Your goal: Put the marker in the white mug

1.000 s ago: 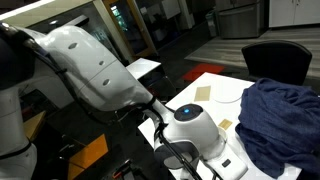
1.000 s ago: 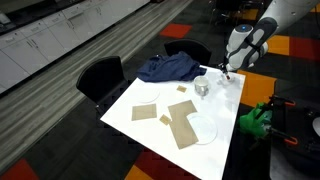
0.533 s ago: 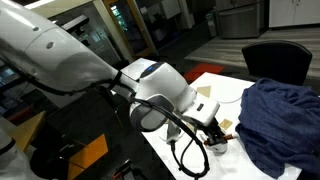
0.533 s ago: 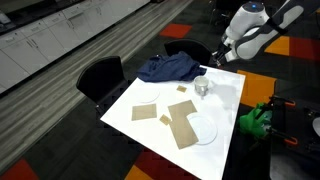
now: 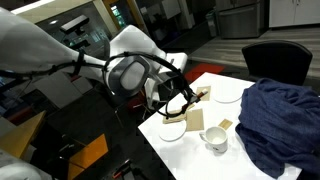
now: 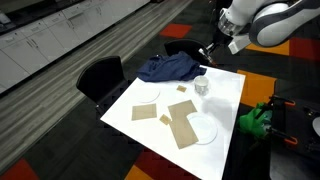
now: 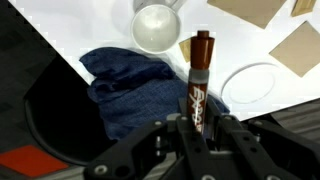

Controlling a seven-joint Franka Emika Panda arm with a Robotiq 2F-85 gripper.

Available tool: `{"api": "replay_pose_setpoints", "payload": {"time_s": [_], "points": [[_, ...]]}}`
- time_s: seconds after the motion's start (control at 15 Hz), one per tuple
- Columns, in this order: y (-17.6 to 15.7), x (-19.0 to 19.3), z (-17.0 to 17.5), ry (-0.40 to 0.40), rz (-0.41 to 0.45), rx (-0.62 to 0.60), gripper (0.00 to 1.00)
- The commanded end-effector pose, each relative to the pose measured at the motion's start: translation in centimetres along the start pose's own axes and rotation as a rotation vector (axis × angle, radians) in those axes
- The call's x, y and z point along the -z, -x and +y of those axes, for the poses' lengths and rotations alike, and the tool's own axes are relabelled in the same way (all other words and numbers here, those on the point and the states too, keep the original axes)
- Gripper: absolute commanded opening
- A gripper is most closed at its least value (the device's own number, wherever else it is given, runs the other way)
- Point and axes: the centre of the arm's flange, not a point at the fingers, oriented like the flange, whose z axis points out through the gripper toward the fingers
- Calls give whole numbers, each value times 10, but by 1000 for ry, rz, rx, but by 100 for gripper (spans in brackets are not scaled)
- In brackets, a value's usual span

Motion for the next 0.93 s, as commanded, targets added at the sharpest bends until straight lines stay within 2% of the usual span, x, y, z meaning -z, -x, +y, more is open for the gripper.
{"api": "replay_pose_setpoints", "payload": {"time_s": [0.0, 0.13, 0.33, 0.4, 0.67, 0.87], "points": [[3, 9, -12, -18, -17, 19, 20], [6, 22, -28, -44, -37, 42, 20], [7, 24, -29, -49, -40, 45, 20], [11, 20, -25, -12, -7, 28, 5], [19, 2, -30, 106, 179, 14, 5], [12, -19, -28, 181, 267, -2, 5]]}}
